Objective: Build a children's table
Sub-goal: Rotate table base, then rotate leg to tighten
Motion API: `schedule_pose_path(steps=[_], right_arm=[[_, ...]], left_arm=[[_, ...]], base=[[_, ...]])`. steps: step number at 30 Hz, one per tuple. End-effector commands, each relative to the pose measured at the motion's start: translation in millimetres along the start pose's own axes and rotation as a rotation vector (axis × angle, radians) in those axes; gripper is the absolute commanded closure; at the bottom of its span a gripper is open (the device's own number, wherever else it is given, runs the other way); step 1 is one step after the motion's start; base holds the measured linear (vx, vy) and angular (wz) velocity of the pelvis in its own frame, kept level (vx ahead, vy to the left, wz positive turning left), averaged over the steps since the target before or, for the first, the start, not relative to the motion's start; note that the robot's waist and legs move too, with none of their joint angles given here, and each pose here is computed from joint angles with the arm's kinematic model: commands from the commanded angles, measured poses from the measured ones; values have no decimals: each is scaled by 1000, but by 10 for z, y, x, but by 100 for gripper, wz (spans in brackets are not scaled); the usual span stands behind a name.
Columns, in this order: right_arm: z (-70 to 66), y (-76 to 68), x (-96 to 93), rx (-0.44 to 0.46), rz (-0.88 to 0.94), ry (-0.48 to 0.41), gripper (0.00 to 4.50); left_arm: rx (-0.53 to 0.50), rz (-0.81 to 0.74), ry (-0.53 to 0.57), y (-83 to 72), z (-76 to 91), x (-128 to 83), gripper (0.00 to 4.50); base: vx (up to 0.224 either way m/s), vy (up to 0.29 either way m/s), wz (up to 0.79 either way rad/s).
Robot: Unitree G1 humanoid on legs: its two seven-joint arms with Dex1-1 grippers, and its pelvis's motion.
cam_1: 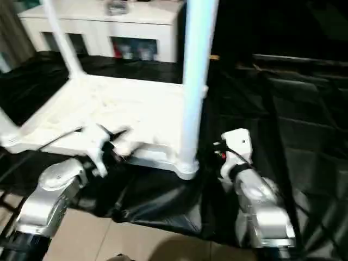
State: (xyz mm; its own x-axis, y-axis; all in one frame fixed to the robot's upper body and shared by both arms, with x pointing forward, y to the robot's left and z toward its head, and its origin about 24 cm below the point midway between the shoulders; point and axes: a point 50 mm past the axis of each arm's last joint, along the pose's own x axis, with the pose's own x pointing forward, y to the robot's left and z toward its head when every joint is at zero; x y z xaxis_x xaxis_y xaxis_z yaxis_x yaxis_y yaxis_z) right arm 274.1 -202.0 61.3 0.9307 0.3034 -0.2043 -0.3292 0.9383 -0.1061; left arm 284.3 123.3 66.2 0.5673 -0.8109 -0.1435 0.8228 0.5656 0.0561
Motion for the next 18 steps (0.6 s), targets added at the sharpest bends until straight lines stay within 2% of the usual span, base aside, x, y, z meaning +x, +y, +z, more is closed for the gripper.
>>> schedule_pose_path(steps=[1, 4, 5, 8, 10, 12, 14, 15, 16, 18], right_arm=[[80, -153, -17, -58, 9, 6, 0], [107, -215, -53, -80, 38, 15, 0], [135, -243, -90, -98, 82, 18, 0], [155, -251, -123, -118, 135, 23, 0], [161, -209, -181, -146, 257, 41, 0], [166, -173, -210, -139, 328, 47, 0], [177, -153, -224, -138, 363, 46, 0], [186, -138, -228, -146, 383, 40, 0], [190, -131, -230, -151, 393, 37, 0], [190, -106, -234, -153, 422, 40, 0]], left_arm=[[37, -92, 39, 58, -9, 38, 82], [44, -163, 72, 96, -16, 66, 82], [66, -230, 104, 131, -17, 96, 109], [100, -268, 121, 181, -8, 139, 120], [127, -370, 187, 239, -20, 206, 155], [124, -423, 223, 250, -32, 242, 162], [104, -454, 233, 249, -26, 280, 168], [103, -479, 247, 249, -24, 299, 195], [103, -491, 254, 249, -23, 308, 203], [84, -522, 281, 256, -28, 323, 204]], base=[[0, 0, 0], [0, 0, 0], [0, 0, 0], [0, 0, 0], [0, 0, 0], [0, 0, 0], [0, 0, 0], [0, 0, 0], [0, 0, 0], [0, 0, 0]])
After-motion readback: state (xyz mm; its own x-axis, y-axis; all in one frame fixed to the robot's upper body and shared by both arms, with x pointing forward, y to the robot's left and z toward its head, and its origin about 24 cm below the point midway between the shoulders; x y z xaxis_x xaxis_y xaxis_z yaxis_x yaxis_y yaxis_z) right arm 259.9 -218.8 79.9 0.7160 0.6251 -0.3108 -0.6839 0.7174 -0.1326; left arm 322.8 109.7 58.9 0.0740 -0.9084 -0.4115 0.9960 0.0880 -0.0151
